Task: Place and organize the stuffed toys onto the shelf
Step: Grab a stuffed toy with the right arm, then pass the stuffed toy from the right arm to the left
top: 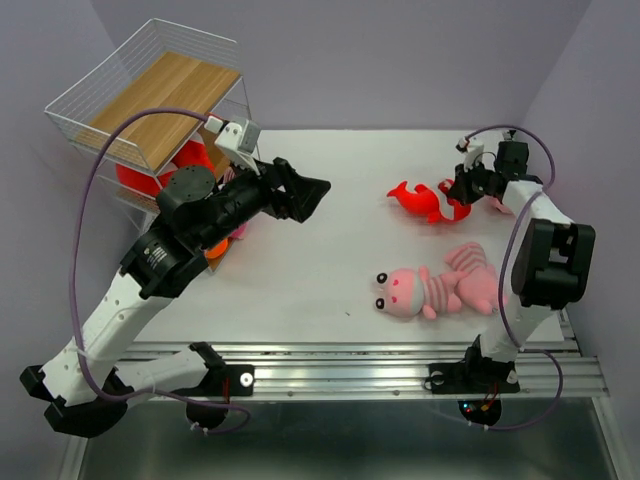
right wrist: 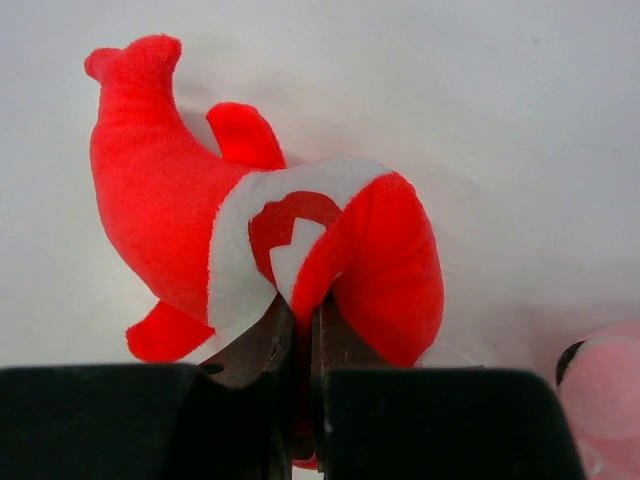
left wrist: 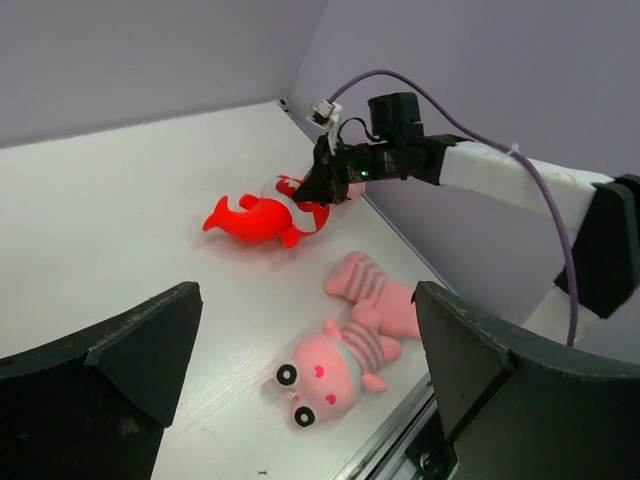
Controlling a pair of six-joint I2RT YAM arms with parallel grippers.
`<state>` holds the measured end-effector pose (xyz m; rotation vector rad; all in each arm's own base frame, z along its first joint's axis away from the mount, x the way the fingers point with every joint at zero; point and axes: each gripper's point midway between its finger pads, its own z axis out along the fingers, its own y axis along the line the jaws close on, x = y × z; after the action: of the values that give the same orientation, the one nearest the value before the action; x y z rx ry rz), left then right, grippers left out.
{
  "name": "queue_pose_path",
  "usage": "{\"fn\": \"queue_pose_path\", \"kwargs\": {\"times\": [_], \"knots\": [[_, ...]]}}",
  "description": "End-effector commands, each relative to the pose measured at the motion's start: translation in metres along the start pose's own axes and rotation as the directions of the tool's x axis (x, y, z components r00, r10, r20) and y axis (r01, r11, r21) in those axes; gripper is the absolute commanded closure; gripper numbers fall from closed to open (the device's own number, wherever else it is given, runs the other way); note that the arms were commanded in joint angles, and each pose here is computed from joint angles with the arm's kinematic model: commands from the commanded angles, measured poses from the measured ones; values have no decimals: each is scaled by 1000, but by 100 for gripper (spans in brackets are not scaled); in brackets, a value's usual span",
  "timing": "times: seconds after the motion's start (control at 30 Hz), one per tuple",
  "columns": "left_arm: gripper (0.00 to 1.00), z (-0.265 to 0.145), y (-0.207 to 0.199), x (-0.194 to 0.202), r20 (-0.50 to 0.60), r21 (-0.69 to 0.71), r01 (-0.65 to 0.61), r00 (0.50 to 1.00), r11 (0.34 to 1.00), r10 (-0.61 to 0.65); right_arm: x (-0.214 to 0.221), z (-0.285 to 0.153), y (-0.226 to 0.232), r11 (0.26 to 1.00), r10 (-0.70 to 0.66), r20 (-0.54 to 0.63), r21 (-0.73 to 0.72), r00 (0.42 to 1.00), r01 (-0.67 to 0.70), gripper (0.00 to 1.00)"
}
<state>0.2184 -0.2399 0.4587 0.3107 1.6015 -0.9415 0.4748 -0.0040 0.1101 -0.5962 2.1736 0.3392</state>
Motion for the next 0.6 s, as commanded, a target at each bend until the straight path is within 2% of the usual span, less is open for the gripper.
{"fn": "queue_pose_path", "kwargs": {"times": [0.0,0.03,0.1,0.13,0.17,0.2,0.23,0.27,0.33,0.47,0.57], "knots": [[1,14,1,-7,51,-12,71,996,997,-70,-45,-55,67,952,-190,215,-199,958,233,99],[1,17,3,-5,50,-25,76,996,997,-75,-46,-63,78,925,-251,250,-224,935,308,99],[1,29,5,3,27,-29,96,995,995,-95,-42,-89,115,873,-264,292,-334,919,357,99],[1,34,8,7,19,-41,116,993,992,-115,-41,-95,129,817,-346,337,-351,876,458,99],[1,38,9,10,13,-47,137,991,989,-137,-40,-102,142,779,-373,364,-377,853,501,99],[1,46,9,19,-11,-46,147,989,988,-148,-31,-116,171,689,-419,407,-440,812,576,99],[1,51,8,24,-28,-36,151,988,988,-152,-27,-125,185,640,-443,431,-462,786,614,99],[1,55,7,27,-37,-24,156,987,987,-157,-15,-141,208,608,-400,418,-545,815,578,99],[1,68,0,42,-89,21,173,981,985,-171,-17,-154,230,533,-430,493,-538,756,654,97],[1,84,-10,73,-195,85,190,966,978,-171,-19,-177,272,435,-458,579,-516,675,738,92],[1,96,-17,103,-281,114,186,948,976,-148,-27,-194,295,400,-442,618,-513,650,760,92]]}}
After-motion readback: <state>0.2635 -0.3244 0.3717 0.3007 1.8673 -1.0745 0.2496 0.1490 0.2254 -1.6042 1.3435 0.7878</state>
